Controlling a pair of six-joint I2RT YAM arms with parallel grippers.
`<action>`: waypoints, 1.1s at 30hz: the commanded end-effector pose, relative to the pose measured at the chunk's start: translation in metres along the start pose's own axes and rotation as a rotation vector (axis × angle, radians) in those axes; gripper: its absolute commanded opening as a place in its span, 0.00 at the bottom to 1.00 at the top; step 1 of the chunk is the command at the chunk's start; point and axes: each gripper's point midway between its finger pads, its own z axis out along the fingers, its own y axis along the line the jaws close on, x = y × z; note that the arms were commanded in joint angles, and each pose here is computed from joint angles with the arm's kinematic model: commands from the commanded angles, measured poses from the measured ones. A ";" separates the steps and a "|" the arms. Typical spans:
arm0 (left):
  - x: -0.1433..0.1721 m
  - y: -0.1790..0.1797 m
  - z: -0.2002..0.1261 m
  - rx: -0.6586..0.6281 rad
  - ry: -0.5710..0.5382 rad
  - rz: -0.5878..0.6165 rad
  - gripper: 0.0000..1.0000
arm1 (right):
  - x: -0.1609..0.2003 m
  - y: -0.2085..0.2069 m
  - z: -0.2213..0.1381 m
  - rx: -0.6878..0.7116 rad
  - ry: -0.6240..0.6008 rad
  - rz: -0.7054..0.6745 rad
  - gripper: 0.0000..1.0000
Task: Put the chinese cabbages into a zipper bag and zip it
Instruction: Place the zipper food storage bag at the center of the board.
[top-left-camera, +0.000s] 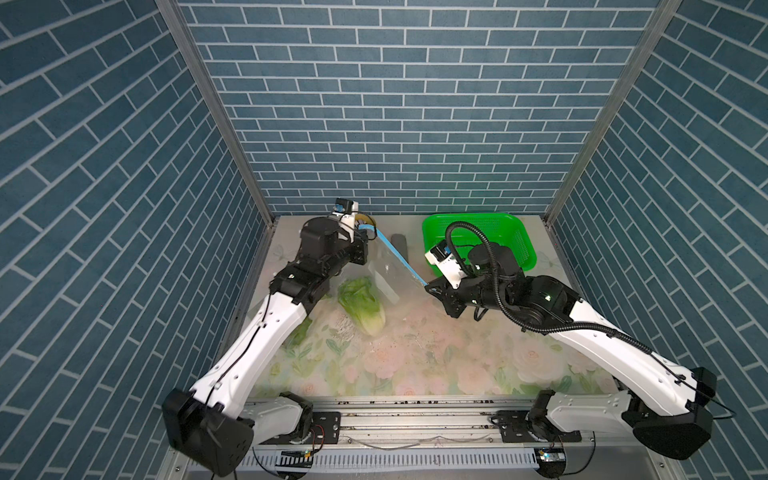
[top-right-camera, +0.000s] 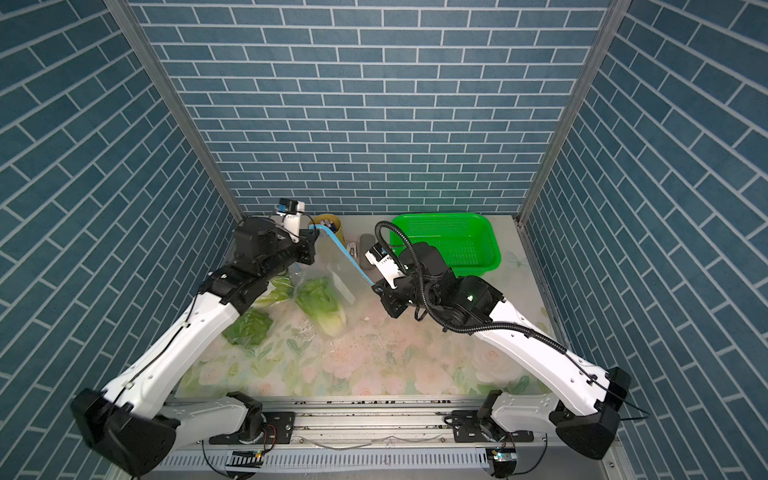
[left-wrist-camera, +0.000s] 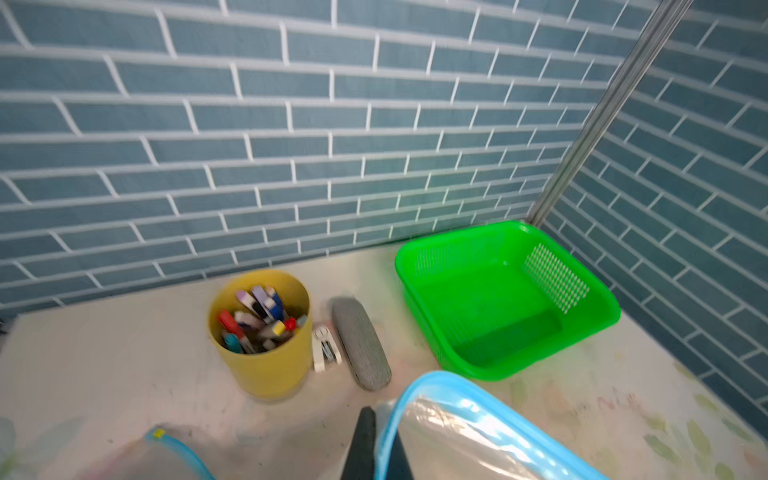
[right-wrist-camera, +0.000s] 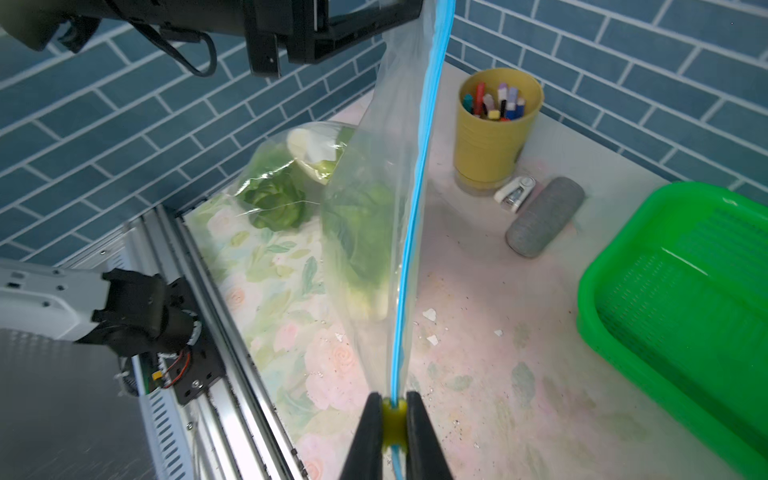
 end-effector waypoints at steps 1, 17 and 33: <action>0.023 -0.027 0.040 0.043 0.050 -0.010 0.00 | 0.031 -0.041 -0.003 0.193 0.021 0.191 0.00; 0.127 -0.194 0.166 0.296 0.207 0.069 0.05 | 0.180 -0.144 -0.034 0.657 0.061 0.592 0.01; 0.073 -0.147 0.095 0.095 0.131 0.194 0.86 | 0.124 -0.167 -0.052 0.727 0.012 0.490 0.70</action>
